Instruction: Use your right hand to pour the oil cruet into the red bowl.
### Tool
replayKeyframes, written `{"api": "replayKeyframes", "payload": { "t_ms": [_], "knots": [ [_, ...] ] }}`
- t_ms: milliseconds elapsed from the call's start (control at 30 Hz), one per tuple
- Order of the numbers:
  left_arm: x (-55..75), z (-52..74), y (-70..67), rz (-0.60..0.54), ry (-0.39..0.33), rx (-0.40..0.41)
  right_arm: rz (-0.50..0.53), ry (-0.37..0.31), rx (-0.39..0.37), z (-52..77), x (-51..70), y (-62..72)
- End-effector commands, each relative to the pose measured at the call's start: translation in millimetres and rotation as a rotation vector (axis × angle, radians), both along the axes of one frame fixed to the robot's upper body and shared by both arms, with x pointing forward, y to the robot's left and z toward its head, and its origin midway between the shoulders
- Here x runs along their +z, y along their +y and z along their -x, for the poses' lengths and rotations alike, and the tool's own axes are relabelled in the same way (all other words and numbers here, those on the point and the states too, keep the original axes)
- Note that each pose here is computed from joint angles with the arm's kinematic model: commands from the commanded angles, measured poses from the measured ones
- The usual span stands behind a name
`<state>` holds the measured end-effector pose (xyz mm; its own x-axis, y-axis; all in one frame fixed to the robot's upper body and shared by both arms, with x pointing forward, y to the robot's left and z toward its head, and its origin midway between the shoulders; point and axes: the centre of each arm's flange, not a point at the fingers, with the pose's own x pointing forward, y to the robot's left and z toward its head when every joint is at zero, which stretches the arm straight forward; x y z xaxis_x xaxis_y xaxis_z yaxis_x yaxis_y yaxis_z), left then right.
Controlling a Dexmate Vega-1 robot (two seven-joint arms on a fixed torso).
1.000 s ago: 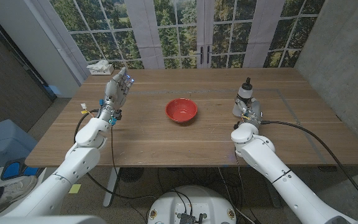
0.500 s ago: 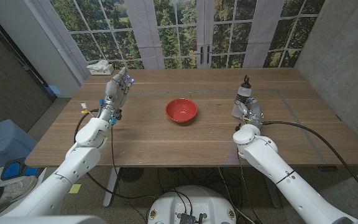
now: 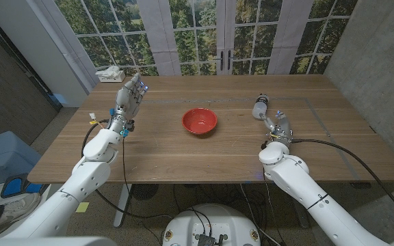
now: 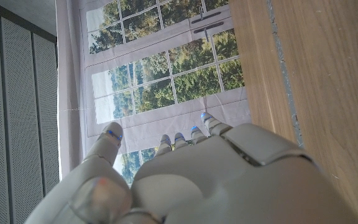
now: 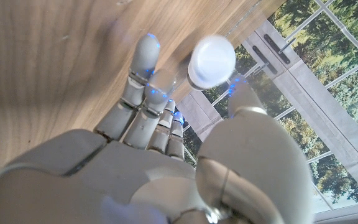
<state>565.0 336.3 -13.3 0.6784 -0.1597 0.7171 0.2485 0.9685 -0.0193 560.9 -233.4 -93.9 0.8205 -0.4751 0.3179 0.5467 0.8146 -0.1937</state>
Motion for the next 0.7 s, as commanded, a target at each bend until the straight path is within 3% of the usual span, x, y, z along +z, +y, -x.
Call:
{"api": "replayKeyframes", "payload": {
  "t_ms": [33, 367, 700],
  "knots": [
    [-0.8, 4.8, -2.0, 0.000, -0.004, 0.002, -0.048, -0.090, 0.077, 9.7, -6.8, -6.2],
    [-2.9, 9.3, -3.3, -0.001, -0.007, 0.000, -0.090, -0.174, 0.102, 18.5, -7.8, -9.9],
    [-4.6, 14.9, -2.6, 0.002, -0.014, 0.006, -0.090, -0.275, 0.221, 24.1, -2.6, -14.6]
  ]
}}
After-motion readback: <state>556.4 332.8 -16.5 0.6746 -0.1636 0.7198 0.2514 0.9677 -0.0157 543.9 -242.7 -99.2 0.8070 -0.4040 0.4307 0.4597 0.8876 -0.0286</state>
